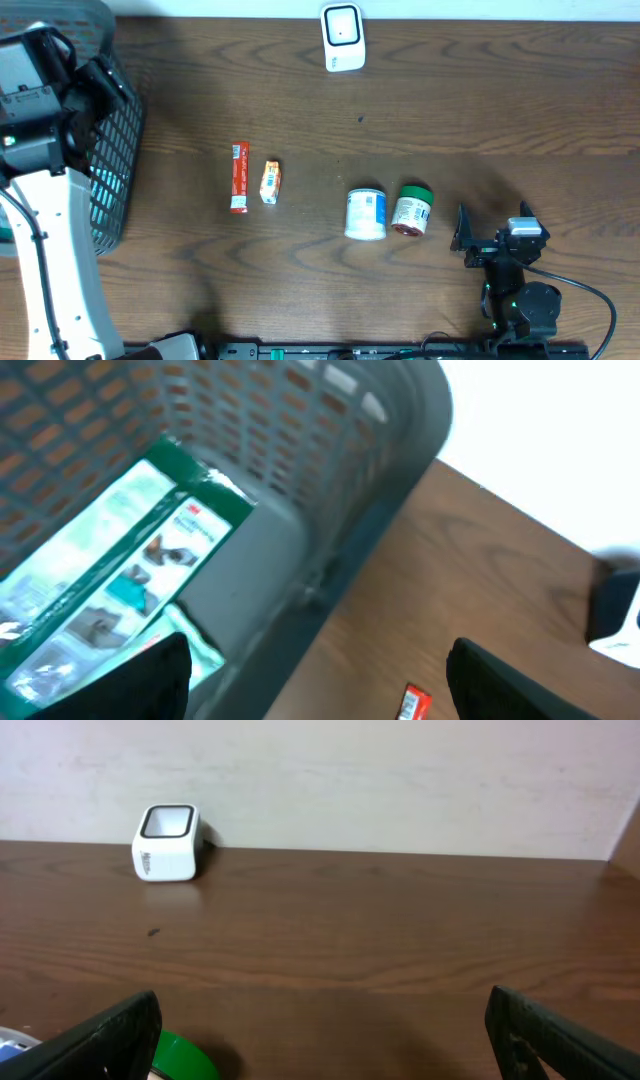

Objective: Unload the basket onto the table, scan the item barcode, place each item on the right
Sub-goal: 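Release the red stick and move the left gripper back into the basket, then reach down to the pale green Zappy wipes pack and grasp it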

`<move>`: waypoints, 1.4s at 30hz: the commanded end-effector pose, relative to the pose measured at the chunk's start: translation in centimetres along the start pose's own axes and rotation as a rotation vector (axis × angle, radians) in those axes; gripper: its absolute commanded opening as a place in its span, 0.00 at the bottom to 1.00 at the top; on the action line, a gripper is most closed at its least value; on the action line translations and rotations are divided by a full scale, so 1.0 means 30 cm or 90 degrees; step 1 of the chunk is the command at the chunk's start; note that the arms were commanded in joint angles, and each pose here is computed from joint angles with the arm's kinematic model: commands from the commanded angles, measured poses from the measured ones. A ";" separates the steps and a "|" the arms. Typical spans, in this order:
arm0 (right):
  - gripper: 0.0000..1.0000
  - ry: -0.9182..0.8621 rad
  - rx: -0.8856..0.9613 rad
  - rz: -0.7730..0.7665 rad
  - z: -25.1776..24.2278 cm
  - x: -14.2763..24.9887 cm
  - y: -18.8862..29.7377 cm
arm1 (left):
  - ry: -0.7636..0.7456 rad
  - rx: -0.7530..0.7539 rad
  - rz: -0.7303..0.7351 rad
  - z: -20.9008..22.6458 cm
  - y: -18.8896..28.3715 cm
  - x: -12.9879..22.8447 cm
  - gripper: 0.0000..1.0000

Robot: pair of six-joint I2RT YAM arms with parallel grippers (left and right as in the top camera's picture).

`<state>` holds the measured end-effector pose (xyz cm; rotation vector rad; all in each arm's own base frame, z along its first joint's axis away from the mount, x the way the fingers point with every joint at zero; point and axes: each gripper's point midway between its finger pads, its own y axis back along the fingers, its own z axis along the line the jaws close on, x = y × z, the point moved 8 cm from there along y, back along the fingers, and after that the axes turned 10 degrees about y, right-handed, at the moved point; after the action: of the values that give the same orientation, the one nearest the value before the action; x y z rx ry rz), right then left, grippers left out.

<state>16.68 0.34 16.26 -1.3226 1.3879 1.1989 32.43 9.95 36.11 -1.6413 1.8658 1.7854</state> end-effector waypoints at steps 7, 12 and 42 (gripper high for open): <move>0.99 -0.002 0.010 0.002 -0.006 0.005 0.000 | 0.073 -0.051 -0.134 0.110 0.146 -0.207 0.79; 0.99 -0.003 0.010 0.002 -0.005 0.005 0.000 | 0.110 -0.089 -0.163 0.205 0.154 -0.251 0.79; 0.99 -0.002 0.010 0.002 -0.006 0.005 0.000 | 0.133 -0.212 0.016 0.436 -0.363 -0.202 0.79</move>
<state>16.68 0.34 16.26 -1.3227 1.3876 1.1986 35.01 25.61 28.67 -1.9960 1.7811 2.0836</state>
